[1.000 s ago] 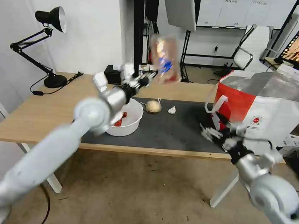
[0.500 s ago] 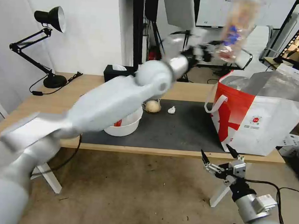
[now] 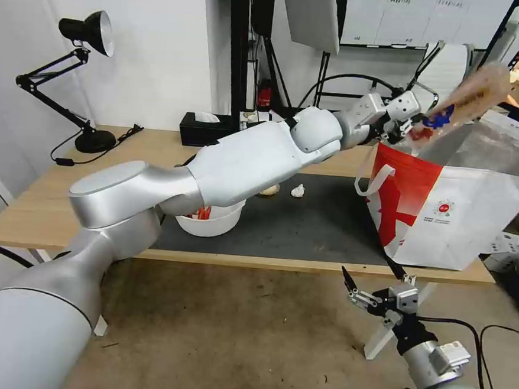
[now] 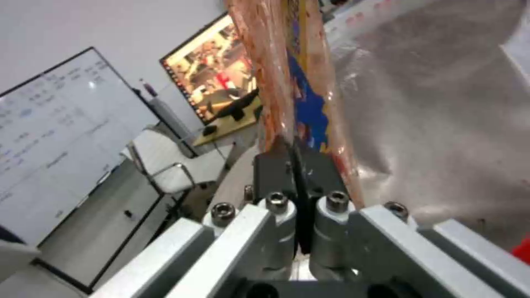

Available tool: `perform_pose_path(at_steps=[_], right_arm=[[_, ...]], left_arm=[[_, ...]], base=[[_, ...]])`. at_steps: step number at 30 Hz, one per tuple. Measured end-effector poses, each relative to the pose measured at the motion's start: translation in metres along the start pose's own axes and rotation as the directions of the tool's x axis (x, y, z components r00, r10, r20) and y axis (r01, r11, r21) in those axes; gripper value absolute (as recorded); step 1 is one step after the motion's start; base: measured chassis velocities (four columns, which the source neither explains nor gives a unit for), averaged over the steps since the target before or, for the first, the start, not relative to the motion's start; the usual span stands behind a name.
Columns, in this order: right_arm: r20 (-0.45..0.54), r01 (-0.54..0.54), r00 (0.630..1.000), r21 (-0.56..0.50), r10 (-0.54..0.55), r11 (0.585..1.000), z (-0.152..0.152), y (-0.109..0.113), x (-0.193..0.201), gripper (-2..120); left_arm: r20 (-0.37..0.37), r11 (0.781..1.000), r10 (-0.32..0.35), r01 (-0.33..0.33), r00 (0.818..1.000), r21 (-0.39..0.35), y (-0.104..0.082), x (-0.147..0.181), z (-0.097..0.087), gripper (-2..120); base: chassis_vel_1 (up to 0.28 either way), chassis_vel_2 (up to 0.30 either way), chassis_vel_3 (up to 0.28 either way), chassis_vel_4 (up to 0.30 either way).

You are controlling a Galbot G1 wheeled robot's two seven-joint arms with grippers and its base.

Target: Pick up the trash from the table and place it into the takeout bag.

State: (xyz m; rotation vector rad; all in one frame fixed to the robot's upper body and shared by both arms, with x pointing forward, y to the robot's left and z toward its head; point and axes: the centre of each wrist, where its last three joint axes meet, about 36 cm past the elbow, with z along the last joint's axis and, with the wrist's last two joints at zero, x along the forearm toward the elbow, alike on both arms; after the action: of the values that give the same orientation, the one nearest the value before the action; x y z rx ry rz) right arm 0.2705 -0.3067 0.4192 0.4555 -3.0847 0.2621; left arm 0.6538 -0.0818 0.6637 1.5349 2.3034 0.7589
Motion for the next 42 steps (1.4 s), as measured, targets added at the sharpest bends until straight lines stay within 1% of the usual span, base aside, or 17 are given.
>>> perform_pose_path(at_steps=[6,12,14,16,17,21,24,25,29,31,33,35,37,39,40,41,42], right_arm=[[0.001,0.008,1.0,-0.004,-0.007,1.0,0.0,0.001,-0.001,100],[-0.002,0.009,1.0,-0.009,-0.009,1.0,0.0,0.001,0.0,100],[-0.004,0.01,1.0,-0.01,-0.01,1.0,0.001,0.001,0.0,100],[-0.005,0.011,1.0,-0.011,-0.011,1.0,0.001,0.001,0.0,100],[-0.006,0.012,1.0,-0.013,-0.012,1.0,0.002,0.002,0.0,100],[-0.005,0.014,1.0,-0.016,-0.014,1.0,0.002,0.003,-0.001,100],[-0.008,0.014,1.0,-0.018,-0.014,1.0,0.002,0.003,-0.001,100],[-0.008,0.014,1.0,-0.018,-0.014,1.0,0.002,0.003,-0.001,100],[-0.008,0.007,1.0,-0.028,-0.007,1.0,0.0,0.003,0.001,100],[-0.007,0.004,1.0,-0.033,-0.004,0.999,-0.001,0.003,0.002,100],[0.009,-0.024,1.0,-0.074,0.025,0.997,-0.01,0.007,0.006,100],[0.014,-0.03,0.999,-0.085,0.031,0.996,-0.012,0.008,0.006,100],[0.036,-0.05,0.998,-0.137,0.056,0.989,-0.024,0.012,0.005,100],[0.04,-0.053,0.997,-0.15,0.059,0.987,-0.027,0.012,0.005,100],[0.048,-0.059,0.996,-0.181,0.069,0.982,-0.033,0.014,0.005,100],[0.052,-0.061,0.996,-0.198,0.073,0.978,-0.037,0.014,0.006,100],[0.052,-0.061,0.996,-0.198,0.073,0.978,-0.037,0.014,0.006,100]], left_arm=[[-0.011,0.999,0.026,-0.026,1.0,-0.018,-0.007,-0.003,0.002,0],[-0.005,1.0,0.027,-0.027,1.0,-0.016,-0.011,-0.002,0.004,0],[0.006,1.0,0.014,-0.014,1.0,-0.01,-0.013,0.002,0.002,12],[0.008,1.0,0.011,-0.011,1.0,-0.009,-0.013,0.003,0.001,14],[0.01,1.0,0.008,-0.008,1.0,-0.008,-0.013,0.005,0.001,22],[0.012,1.0,-0.002,0.002,1.0,-0.01,-0.014,0.011,0.001,30],[0.007,1.0,-0.028,0.028,1.0,-0.004,-0.011,0.024,0.004,46],[0.007,1.0,-0.028,0.028,1.0,-0.004,-0.011,0.024,0.004,46],[0.023,0.997,-0.07,0.069,0.997,0.047,-0.016,0.048,0.0,66],[0.03,0.996,-0.075,0.073,0.997,0.059,-0.017,0.051,-0.002,68],[0.053,0.988,-0.1,0.093,0.994,0.12,-0.027,0.07,-0.007,79],[0.054,0.985,-0.114,0.106,0.992,0.134,-0.029,0.077,-0.007,81],[0.028,0.961,-0.208,0.199,0.978,0.192,-0.038,0.123,0.006,94],[0.019,0.955,-0.226,0.217,0.974,0.202,-0.04,0.133,0.011,95],[-0.014,0.934,-0.276,0.272,0.961,0.23,-0.047,0.17,0.028,99],[-0.039,0.923,-0.3,0.3,0.953,0.241,-0.053,0.199,0.04,99],[-0.039,0.923,-0.3,0.3,0.953,0.241,-0.053,0.199,0.04,99]], base=[[0.0,0.0,0.0,0.0],[0.0,0.0,0.0,0.0],[0.0,0.0,0.0,0.0],[0.0,0.0,0.0,0.0],[0.0,0.0,0.0,0.0],[0.0,0.0,0.0,0.0],[0.0,0.0,0.0,0.0],[0.0,0.0,0.0,0.0],[0.0,0.0,0.0,0.0],[0.0,0.0,0.0,0.0],[0.0,0.0,0.0,0.0],[0.0,0.0,0.0,0.0],[0.0,0.0,0.0,0.0],[0.0,0.0,0.0,0.0],[0.0,0.0,0.0,0.0],[0.0,0.0,0.0,0.0],[0.0,0.0,0.0,0.0]])
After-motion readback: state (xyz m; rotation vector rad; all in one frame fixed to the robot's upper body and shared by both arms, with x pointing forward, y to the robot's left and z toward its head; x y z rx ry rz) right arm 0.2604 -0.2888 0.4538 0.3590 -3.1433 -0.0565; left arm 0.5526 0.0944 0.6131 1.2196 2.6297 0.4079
